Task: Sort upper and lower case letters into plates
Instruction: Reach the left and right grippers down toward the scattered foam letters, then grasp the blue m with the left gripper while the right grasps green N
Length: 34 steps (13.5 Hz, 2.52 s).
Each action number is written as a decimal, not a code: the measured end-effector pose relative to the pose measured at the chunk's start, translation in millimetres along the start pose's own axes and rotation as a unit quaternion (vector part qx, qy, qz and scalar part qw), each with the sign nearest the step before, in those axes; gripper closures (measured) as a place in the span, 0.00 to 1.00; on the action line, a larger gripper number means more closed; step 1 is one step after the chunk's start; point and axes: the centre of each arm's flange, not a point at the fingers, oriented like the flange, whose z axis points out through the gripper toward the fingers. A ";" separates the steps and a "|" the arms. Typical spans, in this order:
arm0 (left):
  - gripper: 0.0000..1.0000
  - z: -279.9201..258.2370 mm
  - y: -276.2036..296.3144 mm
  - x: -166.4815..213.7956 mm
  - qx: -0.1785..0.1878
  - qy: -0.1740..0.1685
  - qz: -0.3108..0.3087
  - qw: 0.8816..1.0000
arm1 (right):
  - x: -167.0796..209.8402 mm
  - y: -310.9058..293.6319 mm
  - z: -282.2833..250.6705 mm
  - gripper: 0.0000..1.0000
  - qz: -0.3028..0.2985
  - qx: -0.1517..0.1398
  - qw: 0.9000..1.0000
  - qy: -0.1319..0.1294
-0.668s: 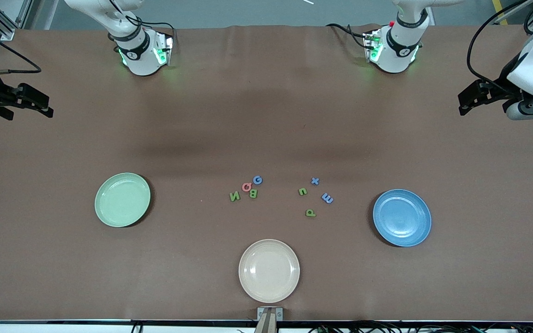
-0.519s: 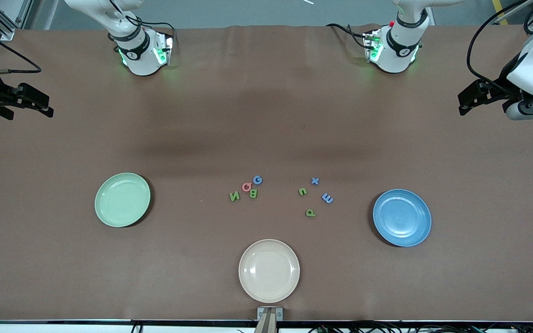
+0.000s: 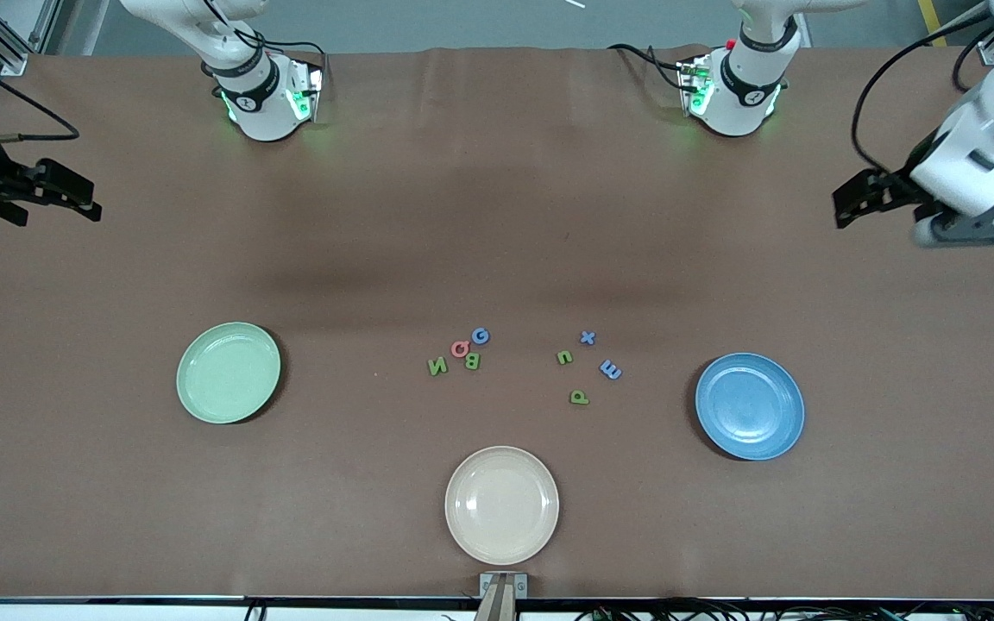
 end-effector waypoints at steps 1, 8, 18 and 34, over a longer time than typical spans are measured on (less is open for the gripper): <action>0.00 22.2 23.1 11.1 -0.003 0.000 -0.008 1.000 | 15.6 2.4 13.4 0.00 0.001 -0.002 1.000 0.004; 0.00 208.3 152.9 70.3 0.000 0.008 -0.092 0.996 | 112.2 -60.8 162.0 0.00 0.013 -0.002 1.000 -0.023; 0.30 360.5 249.1 78.8 -0.027 -0.001 -0.365 0.930 | 127.0 -301.2 335.8 0.00 0.027 0.018 0.998 0.054; 0.73 359.4 206.0 123.1 -0.044 0.022 -0.367 0.929 | 113.7 -374.0 421.9 0.14 0.016 -0.007 0.996 0.082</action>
